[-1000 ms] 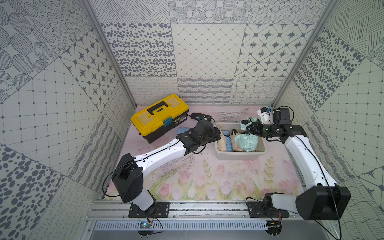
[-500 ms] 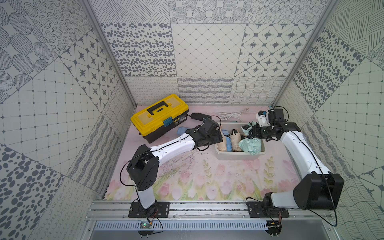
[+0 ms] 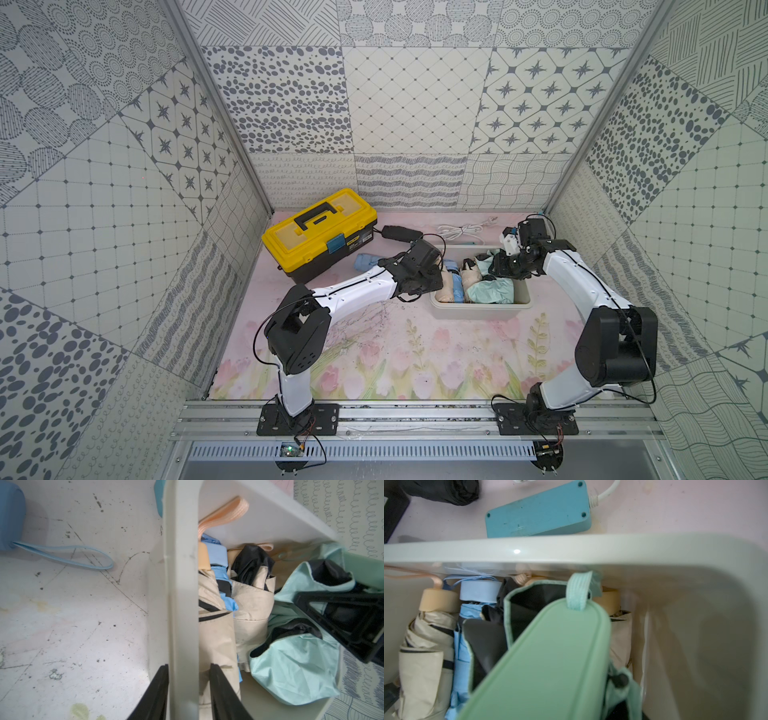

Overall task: Put the umbrella into the storage box
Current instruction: Place the umbrella in the storage box.

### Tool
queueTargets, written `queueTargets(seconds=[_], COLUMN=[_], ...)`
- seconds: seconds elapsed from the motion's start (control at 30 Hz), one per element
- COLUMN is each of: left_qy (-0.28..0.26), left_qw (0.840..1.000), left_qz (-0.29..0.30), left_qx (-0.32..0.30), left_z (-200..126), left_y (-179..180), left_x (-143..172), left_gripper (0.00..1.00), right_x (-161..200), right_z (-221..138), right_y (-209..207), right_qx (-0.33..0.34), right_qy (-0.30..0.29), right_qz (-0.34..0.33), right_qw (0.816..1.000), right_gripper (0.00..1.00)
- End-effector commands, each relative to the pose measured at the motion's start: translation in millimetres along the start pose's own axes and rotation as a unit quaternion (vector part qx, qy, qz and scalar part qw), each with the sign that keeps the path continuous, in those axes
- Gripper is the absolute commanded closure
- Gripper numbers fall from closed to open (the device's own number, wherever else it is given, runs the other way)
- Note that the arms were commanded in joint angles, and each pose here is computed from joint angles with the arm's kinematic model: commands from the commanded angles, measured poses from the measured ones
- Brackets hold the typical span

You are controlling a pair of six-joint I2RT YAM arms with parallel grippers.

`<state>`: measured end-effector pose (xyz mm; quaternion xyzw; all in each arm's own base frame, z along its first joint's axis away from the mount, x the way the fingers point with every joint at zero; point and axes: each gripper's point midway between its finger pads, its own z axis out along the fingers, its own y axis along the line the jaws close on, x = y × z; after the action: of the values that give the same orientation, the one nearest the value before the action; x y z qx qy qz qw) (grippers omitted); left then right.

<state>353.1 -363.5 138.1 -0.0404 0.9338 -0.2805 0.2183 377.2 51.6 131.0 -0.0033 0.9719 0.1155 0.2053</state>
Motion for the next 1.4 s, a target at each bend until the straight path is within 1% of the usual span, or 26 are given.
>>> queueTargets(seconds=[0.0,0.07,0.13,0.23,0.3,0.4,0.47,0.57,0.73,0.87,0.93,0.97,1.03,1.07,1.13,1.17,1.23,1.3,1.37], left_qy=[0.004,0.003,0.001,-0.001,-0.001,-0.002,-0.004,-0.002,0.000,0.001,0.002,0.002,0.001,0.000,-0.006,-0.010,-0.031,-0.052,-0.072], left_qw=[1.000,1.000,1.000,1.000,1.000,1.000,1.000,1.000,1.000,1.000,1.000,1.000,1.000,1.000,1.000,1.000,0.999,0.998,0.996], left_qz=[-0.003,-0.004,-0.004,-0.005,-0.005,-0.005,-0.006,-0.003,-0.002,0.003,0.004,0.004,0.005,0.006,0.012,0.016,0.022,0.035,0.059], left_qx=[0.001,0.002,0.005,0.006,0.006,0.005,0.004,0.007,0.010,0.012,0.012,0.012,0.015,0.017,0.021,0.020,0.012,0.015,0.015], left_z=[1.1,1.4,1.0,1.0,0.6,-0.4,-1.2,-0.9,-0.8,-2.4,-2.9,-4.0,-4.8,-5.7,-8.6,-10.8,-19.4,-29.2,-41.2], left_y=[1.9,1.0,-0.9,-1.4,-1.8,-1.6,-1.5,-3.1,-3.7,-4.8,-4.6,-4.7,-5.6,-6.4,-8.8,-9.4,-9.0,-12.0,-14.4], left_x=[-3.7,-3.6,-4.6,-6.4,-6.1,-6.6,-7.3,-6.4,-5.6,-4.7,-4.2,-4.2,-4.2,-4.7,-7.4,-9.3,-18.2,-27.7,-37.4], left_gripper=[0.70,0.72,0.73,0.74,0.75,0.75,0.76,0.77,0.81,0.84,0.84,0.83,0.78,0.74,0.62,0.57,0.44,0.38,0.35], right_x=[-16.2,-22.5,-27.9,-31.7,-25.2,-3.1,15.0,39.4,59.7,62.5,57.8,55.2,42.6,37.1,19.1,12.4,-1.5,-10.3,-16.9], right_z=[-6.8,-19.3,-36.9,-63.6,-71.2,-68.5,-60.3,-43.1,-16.0,-6.9,-9.9,-12.8,-26.7,-34.8,-60.1,-71.0,-96.4,-116.2,-135.1], right_y=[0.6,-0.7,-1.3,-3.9,-1.7,10.3,18.1,22.9,10.0,-0.9,0.4,1.6,9.2,14.5,29.7,36.3,50.6,61.6,69.8], right_qx=[0.013,0.023,0.036,0.057,0.060,0.053,0.046,0.036,0.063,0.090,0.089,0.088,0.076,0.065,0.036,0.023,-0.008,-0.033,-0.052], right_qy=[-0.035,-0.056,-0.081,-0.120,-0.128,-0.113,-0.093,-0.059,-0.015,-0.001,-0.010,-0.015,-0.042,-0.056,-0.107,-0.129,-0.183,-0.227,-0.267], right_qz=[-0.011,-0.016,-0.024,-0.032,-0.040,-0.062,-0.070,-0.063,-0.044,-0.043,-0.046,-0.048,-0.054,-0.058,-0.063,-0.065,-0.071,-0.079,-0.081], right_qw=[0.999,0.998,0.996,0.991,0.989,0.990,0.992,0.996,0.997,0.995,0.995,0.995,0.995,0.995,0.992,0.989,0.980,0.970,0.959], right_gripper=[0.33,0.24,0.20,0.20,0.24,0.33,0.39,0.47,0.55,0.57,0.55,0.53,0.44,0.40,0.32,0.30,0.24,0.22,0.22])
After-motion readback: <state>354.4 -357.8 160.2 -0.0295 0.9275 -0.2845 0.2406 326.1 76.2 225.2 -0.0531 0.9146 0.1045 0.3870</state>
